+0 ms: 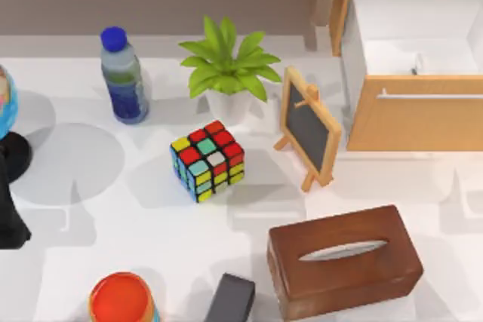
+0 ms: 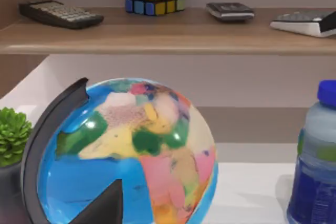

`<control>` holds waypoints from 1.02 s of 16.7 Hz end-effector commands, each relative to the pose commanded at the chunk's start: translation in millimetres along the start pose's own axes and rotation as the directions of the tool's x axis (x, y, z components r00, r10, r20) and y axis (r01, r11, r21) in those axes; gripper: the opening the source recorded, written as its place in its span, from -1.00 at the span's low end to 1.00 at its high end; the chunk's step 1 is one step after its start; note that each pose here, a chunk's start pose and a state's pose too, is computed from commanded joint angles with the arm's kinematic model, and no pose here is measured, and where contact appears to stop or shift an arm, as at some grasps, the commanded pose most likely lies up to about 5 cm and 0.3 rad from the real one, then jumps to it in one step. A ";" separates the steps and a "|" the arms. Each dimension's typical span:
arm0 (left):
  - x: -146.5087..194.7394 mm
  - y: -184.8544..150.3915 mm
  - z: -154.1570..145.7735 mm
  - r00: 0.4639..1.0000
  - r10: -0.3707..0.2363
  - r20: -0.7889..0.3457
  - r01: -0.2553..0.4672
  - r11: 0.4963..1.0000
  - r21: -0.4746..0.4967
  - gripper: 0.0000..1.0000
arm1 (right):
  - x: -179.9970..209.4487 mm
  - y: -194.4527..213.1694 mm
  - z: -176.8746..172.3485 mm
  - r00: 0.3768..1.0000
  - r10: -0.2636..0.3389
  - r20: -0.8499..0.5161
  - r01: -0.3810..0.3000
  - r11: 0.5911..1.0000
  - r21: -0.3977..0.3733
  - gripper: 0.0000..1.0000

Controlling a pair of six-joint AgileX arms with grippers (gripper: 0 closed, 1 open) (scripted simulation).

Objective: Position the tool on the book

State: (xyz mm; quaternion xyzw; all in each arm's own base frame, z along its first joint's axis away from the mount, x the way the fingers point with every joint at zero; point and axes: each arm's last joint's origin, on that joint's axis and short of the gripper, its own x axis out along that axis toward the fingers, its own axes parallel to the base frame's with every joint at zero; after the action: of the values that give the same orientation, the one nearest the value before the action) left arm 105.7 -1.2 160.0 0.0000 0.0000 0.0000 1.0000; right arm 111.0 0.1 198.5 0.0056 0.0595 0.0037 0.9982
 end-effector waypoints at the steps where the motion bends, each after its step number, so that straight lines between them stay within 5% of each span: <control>1: 0.0 0.0 0.0 1.000 0.000 0.000 0.000 1.000 0.000 1.00 | 2.3 0.7 12.0 0.999 0.003 -0.039 -0.003 1.000 0.003 1.00; 9: 0.0 0.0 0.0 1.000 0.000 0.000 0.000 1.000 0.000 1.00 | 83.8 13.3 115.8 0.886 0.029 -0.463 -0.018 0.999 0.027 1.00; 13: 0.0 0.0 0.0 1.000 0.000 0.000 0.000 1.000 0.000 1.00 | 165.4 26.4 136.6 0.734 0.031 -0.678 -0.015 0.999 0.030 1.00; 17: 0.0 0.0 0.0 1.000 0.000 0.000 0.000 1.000 0.000 1.00 | 250.1 42.3 121.3 0.546 0.022 -0.838 -0.008 1.000 0.022 1.00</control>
State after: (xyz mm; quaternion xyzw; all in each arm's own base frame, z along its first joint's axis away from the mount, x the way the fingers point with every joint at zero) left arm 105.7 -1.2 160.0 0.0000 0.0000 0.0000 1.0000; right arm 373.5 43.1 289.7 0.0115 0.5279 0.0139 0.8491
